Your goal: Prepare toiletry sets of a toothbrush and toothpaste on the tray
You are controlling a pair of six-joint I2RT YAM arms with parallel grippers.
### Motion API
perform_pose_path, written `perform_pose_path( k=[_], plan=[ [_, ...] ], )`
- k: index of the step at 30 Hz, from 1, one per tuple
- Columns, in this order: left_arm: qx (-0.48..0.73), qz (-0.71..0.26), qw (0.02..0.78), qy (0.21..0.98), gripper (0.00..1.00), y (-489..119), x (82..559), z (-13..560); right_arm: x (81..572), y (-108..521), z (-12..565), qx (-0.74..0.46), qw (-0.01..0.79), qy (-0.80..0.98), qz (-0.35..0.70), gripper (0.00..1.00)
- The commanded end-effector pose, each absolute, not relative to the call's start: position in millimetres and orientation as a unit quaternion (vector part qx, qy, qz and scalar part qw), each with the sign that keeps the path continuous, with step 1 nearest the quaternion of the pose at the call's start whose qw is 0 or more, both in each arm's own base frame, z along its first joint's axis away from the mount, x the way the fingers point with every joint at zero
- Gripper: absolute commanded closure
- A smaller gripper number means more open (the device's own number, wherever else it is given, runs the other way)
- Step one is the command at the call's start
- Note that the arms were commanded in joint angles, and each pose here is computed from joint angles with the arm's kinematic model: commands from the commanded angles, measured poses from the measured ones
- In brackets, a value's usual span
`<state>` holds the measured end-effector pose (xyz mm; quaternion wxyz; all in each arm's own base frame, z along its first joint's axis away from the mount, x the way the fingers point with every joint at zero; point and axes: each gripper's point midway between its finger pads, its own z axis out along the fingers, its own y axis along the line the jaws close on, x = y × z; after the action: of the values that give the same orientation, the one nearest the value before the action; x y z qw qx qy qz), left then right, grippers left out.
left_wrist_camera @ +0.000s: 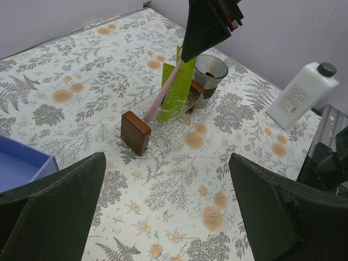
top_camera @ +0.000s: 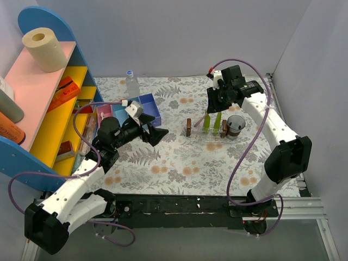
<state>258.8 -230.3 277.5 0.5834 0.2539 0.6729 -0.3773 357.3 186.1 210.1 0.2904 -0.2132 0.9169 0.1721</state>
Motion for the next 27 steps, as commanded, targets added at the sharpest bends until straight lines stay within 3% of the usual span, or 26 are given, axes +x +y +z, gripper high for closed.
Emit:
perform_pose_path(
  k=[1, 27],
  plan=[
    [0.260, -0.370, 0.594, 0.665, 0.02, -231, 259, 286, 373, 195, 223, -0.211, 0.320, 0.907, 0.178, 0.99],
    [0.265, -0.366, 0.591, 0.668, 0.02, -233, 259, 281, 376, 203, 204, -0.207, 0.301, 0.912, 0.189, 0.99]
  ],
)
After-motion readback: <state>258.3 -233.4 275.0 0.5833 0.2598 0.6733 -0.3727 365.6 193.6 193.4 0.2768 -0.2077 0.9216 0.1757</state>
